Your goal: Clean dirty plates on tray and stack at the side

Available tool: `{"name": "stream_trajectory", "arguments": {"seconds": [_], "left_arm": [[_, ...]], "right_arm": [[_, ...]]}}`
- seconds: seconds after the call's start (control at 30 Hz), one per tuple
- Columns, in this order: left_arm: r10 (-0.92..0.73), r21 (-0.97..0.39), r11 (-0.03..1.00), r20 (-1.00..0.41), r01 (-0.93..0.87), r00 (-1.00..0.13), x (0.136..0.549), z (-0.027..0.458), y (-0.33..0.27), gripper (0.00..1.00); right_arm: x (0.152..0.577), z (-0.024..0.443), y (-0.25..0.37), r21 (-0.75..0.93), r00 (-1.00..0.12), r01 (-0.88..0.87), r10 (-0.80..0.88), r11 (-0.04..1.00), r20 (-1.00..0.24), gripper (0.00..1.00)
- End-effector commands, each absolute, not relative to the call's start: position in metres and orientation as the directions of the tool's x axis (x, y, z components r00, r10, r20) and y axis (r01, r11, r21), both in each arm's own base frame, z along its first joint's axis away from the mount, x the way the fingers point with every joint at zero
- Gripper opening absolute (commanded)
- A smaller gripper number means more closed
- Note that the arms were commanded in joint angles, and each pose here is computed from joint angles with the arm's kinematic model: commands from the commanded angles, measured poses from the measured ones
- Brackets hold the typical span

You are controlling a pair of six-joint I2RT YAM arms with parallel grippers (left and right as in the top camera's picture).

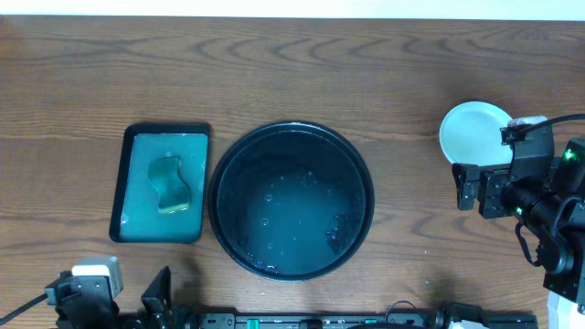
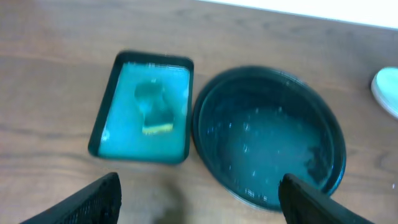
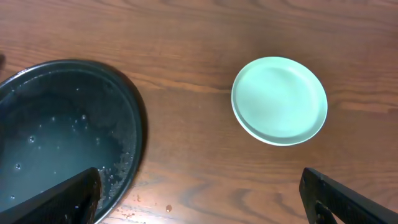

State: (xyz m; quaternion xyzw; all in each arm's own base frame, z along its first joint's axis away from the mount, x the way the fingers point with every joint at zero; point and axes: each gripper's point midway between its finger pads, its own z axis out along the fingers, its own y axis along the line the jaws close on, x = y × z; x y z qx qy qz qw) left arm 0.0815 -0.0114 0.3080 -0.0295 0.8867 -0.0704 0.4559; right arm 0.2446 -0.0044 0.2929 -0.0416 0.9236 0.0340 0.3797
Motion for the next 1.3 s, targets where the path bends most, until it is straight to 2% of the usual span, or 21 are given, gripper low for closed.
{"name": "stream_trajectory", "arguments": {"seconds": [0.0, 0.07, 0.17, 0.27, 0.4, 0.57, 0.83, 1.27], "left_arm": [[-0.102, -0.148, 0.989, -0.802, 0.029, -0.589, 0.080, 0.308, -0.013, 0.81], [-0.092, -0.134, 0.990, -0.811, 0.031, -0.577, 0.082, 0.310, -0.012, 0.81], [-0.100, -0.113, 0.994, -0.862, -0.005, -0.496, 0.098, 0.327, -0.004, 0.81], [-0.107, -0.104, 0.994, -0.916, -0.029, -0.386, 0.119, 0.345, 0.001, 0.81], [-0.101, -0.103, 0.995, -0.978, 0.001, -0.185, 0.145, 0.361, -0.001, 0.81], [-0.122, -0.121, 0.992, -0.992, 0.023, 0.023, 0.170, 0.355, -0.003, 0.81], [-0.141, -0.129, 0.990, -0.954, 0.065, 0.265, 0.194, 0.335, -0.007, 0.81], [-0.132, -0.113, 0.991, -0.899, 0.072, 0.418, 0.216, 0.304, -0.004, 0.81]], "right_arm": [[0.245, 0.296, -0.004, 0.021, -0.702, -0.114, -0.066, 0.993, -0.709, 0.99], [0.245, 0.296, -0.004, 0.021, -0.702, -0.114, -0.065, 0.993, -0.709, 0.99], [0.245, 0.296, -0.004, 0.021, -0.702, -0.114, -0.065, 0.993, -0.709, 0.99], [0.245, 0.296, -0.004, 0.021, -0.702, -0.114, -0.065, 0.993, -0.709, 0.99], [0.245, 0.296, -0.004, 0.021, -0.702, -0.114, -0.065, 0.993, -0.709, 0.99], [0.245, 0.296, -0.004, 0.021, -0.702, -0.114, -0.065, 0.993, -0.709, 0.99], [0.245, 0.296, -0.004, 0.021, -0.702, -0.114, -0.066, 0.993, -0.709, 0.99], [0.245, 0.296, -0.004, 0.021, -0.702, -0.114, -0.065, 0.993, -0.709, 0.99]]}}
